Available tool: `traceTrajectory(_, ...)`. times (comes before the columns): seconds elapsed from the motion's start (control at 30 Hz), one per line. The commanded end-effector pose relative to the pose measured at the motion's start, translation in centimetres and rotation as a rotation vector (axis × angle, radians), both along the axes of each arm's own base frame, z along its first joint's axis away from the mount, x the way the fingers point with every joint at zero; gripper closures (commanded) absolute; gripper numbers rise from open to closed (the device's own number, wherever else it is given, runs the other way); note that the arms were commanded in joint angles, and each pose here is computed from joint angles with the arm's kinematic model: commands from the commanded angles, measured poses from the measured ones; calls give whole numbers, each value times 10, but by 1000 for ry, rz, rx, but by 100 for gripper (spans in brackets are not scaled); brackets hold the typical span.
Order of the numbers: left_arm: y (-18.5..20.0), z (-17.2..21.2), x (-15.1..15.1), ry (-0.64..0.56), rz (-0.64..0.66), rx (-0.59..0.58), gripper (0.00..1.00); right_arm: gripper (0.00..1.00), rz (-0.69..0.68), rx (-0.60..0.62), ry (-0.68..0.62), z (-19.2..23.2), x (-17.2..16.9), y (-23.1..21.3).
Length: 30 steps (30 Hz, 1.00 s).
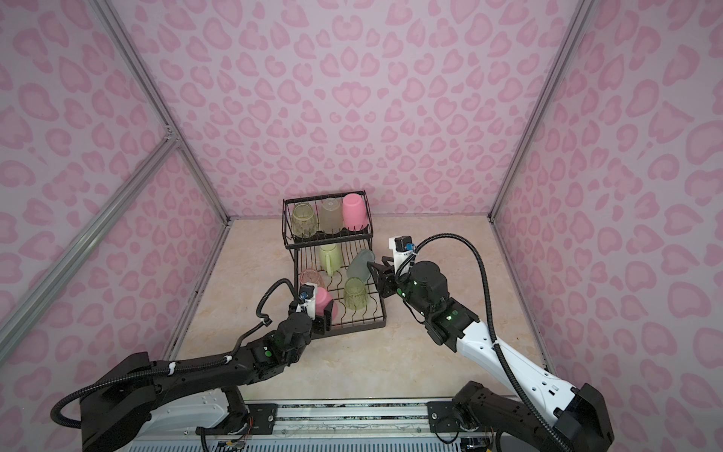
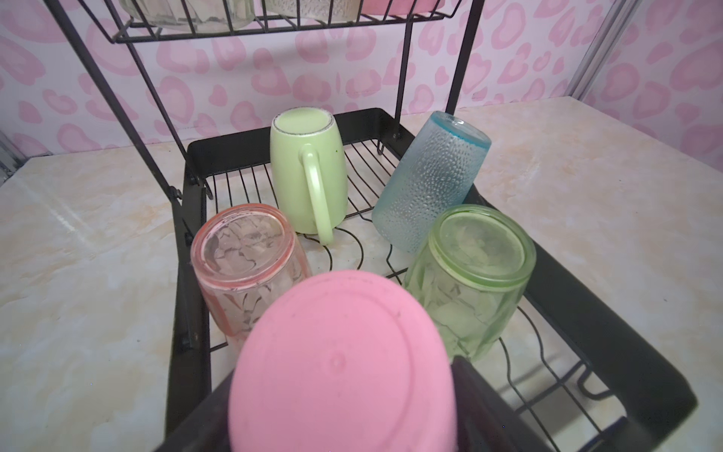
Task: Load the cups into the dish rack
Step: 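Open the right gripper and draw it back while the left lowers the cup, then set the pink cup upside down in the lower tier and open the left gripper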
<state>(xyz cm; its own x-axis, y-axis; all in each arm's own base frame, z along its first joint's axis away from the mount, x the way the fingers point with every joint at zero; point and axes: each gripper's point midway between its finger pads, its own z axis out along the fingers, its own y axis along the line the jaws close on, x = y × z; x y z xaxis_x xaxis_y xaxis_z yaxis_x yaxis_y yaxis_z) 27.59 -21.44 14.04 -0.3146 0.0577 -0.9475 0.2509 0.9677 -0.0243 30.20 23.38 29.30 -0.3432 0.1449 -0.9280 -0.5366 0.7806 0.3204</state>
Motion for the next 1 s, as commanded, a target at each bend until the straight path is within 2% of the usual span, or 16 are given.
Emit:
traceTrajectory(0.0, 3, 6, 6, -44, 46, -29, 35, 51, -1, 22, -13, 3, 0, 0)
traceTrajectory(0.33, 12, -17, 12, -40, 122, 10, 35, 51, -25, 9, 0, -13, 1, -7)
traceTrajectory(0.97, 6, -40, 19, 2, 147, 71, 33, 50, -61, 1, 9, -31, 6, -24)
